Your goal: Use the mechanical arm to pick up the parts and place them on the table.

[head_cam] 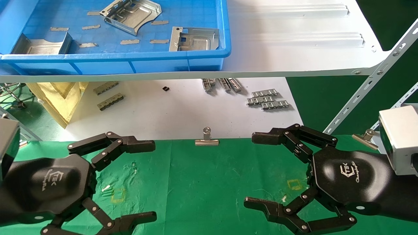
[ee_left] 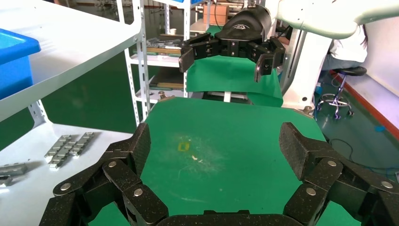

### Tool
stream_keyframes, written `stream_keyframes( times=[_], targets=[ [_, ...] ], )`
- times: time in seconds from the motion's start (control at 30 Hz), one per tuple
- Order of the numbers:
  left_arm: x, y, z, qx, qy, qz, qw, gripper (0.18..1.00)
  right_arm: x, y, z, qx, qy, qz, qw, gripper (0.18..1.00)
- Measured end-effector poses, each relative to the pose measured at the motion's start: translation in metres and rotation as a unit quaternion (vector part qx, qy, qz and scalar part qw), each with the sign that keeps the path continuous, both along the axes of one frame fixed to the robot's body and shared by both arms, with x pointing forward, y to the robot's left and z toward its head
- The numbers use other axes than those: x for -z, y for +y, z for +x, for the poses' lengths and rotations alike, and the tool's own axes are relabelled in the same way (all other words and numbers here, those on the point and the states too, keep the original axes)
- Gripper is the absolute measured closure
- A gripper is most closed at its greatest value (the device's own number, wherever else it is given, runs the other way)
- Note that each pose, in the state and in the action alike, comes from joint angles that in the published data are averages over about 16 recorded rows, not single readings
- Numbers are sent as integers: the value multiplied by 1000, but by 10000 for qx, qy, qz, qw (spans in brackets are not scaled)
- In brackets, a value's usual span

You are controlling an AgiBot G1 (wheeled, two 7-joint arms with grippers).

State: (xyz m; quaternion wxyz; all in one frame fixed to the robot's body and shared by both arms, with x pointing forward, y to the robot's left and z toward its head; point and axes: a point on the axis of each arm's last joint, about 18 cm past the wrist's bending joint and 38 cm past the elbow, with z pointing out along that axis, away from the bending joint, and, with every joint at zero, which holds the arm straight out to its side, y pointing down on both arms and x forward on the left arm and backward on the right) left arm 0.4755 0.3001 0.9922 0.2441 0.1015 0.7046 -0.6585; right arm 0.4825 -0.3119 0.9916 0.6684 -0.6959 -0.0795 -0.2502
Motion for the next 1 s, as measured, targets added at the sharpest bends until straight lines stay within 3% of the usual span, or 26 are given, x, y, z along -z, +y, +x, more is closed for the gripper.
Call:
stream_keyframes(
  times=[1.0],
  targets=[
    [0, 0, 0, 0, 0, 0, 10000, 184, 0, 0, 0, 0, 0, 0, 10000, 179]
  ],
)
